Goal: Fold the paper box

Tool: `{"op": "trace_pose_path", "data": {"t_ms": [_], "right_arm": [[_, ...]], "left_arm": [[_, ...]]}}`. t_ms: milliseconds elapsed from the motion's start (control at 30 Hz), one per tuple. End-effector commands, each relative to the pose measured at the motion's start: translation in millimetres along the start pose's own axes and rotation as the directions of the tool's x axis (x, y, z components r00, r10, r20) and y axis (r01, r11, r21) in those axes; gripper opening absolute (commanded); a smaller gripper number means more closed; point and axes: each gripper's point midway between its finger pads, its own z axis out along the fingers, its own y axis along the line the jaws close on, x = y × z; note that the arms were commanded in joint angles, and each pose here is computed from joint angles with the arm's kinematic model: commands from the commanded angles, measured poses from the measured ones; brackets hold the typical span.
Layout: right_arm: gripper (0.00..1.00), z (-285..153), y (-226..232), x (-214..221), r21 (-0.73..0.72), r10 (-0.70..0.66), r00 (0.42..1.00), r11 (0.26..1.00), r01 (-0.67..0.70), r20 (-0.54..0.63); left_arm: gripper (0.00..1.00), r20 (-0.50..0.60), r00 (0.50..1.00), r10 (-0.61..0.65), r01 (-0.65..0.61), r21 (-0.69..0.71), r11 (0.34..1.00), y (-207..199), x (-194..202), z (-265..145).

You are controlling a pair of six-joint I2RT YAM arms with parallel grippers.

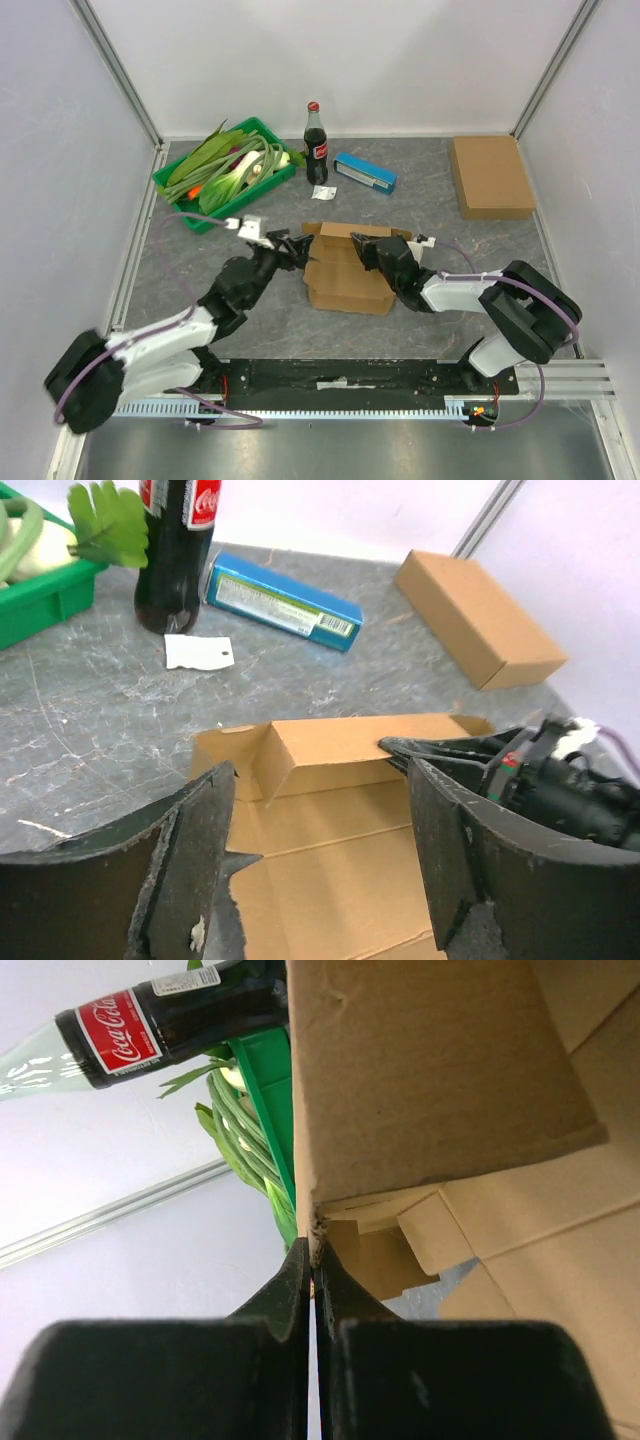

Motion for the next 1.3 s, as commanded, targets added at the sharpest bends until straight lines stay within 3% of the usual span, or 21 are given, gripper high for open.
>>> {"op": "trace_pose_path", "data": {"t_ms": [0,133,200,300,467,500,533,667,767,933,1267], "right_arm": [[0.00,-7,22,-11,-0.097,0.248,0.969,0.964,-0.249,-0.022],[0.00,-7,30,-13,-0.100,0.253,0.967,0.962,-0.254,-0.029],[0.00,-4,32,-15,-0.083,0.256,0.966,0.963,-0.258,-0.030],[0.00,-4,45,-15,-0.086,0.262,0.964,0.960,-0.265,-0.044],[0.00,-3,52,-15,-0.082,0.270,0.961,0.958,-0.275,-0.059],[0.00,-3,54,-15,-0.086,0.272,0.960,0.957,-0.277,-0.061],[0.00,-3,53,-17,-0.084,0.271,0.961,0.958,-0.275,-0.058],[0.00,-2,54,-19,-0.085,0.268,0.962,0.959,-0.272,-0.054],[0.00,-1,52,-19,-0.083,0.272,0.960,0.957,-0.277,-0.062],[0.00,0,51,-20,-0.081,0.269,0.960,0.958,-0.275,-0.070],[0.00,2,53,-17,-0.084,0.267,0.959,0.958,-0.276,-0.098]], "left_arm": [[0.77,-0.086,0.987,-0.138,0.128,-0.111,0.986,38,12,-30],[0.67,-0.164,0.961,-0.224,0.202,-0.142,0.969,68,17,-16],[0.62,-0.270,0.915,-0.301,0.261,-0.172,0.950,84,36,-1],[0.62,-0.366,0.866,-0.340,0.336,-0.076,0.939,79,56,15],[0.66,-0.328,0.900,-0.287,0.354,0.168,0.920,54,48,38],[0.66,-0.330,0.904,-0.272,0.354,0.221,0.909,48,46,41],[0.73,-0.370,0.894,-0.254,0.370,0.288,0.883,40,55,38],[0.75,-0.326,0.916,-0.236,0.362,0.413,0.835,31,48,38],[0.75,-0.348,0.911,-0.222,0.364,0.422,0.831,37,59,38],[0.75,-0.329,0.939,-0.102,0.247,0.435,0.866,45,66,39],[0.72,-0.283,0.958,0.040,0.095,0.449,0.888,58,54,73]]}}
